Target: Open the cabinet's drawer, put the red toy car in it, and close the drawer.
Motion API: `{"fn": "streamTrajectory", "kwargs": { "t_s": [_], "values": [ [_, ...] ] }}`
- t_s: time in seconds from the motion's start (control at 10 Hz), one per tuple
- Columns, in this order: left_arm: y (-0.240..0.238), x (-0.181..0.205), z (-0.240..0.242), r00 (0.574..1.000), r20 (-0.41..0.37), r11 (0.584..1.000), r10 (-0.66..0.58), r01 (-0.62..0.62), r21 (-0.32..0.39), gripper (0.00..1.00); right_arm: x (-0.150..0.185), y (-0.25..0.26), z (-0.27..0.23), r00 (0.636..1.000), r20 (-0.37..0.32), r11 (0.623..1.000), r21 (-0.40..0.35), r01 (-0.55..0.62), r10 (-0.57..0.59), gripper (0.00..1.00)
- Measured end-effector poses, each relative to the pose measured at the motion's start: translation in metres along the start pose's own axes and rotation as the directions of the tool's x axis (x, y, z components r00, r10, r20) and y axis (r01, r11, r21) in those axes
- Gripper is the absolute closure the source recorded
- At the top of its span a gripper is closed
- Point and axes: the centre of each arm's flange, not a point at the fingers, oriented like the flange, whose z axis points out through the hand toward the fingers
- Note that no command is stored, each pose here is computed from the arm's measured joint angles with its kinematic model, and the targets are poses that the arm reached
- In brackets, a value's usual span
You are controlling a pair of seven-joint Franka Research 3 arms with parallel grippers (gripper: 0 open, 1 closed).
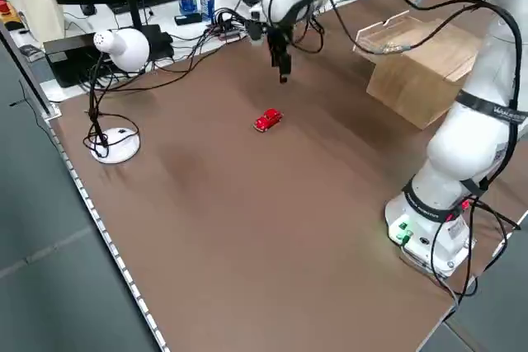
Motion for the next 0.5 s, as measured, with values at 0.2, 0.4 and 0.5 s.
{"fn": "streamTrajectory", "kwargs": {
  "t_s": [0.2, 0.4, 0.5],
  "values": [
    [-0.005, 0.014, 0.037, 0.996, -0.001, 0.996, -0.084, 0.084, 0.024, 0.0, 0.0, -0.012, 0.004, 0.999, 0.01, 0.999, -0.003, -0.036, 0.036, 0.02],
    [-0.007, 0.024, 0.07, 0.987, -0.018, 0.987, -0.157, 0.157, 0.013, 0.0, -0.006, -0.02, 0.006, 0.999, -0.008, 0.998, 0.013, -0.054, 0.054, 0.03],
    [-0.01, 0.029, 0.082, 0.985, -0.02, 0.985, -0.174, 0.174, 0.018, 0.0, -0.013, -0.025, 0.007, 0.998, -0.018, 0.998, 0.014, -0.061, 0.061, 0.03]
  ]
}}
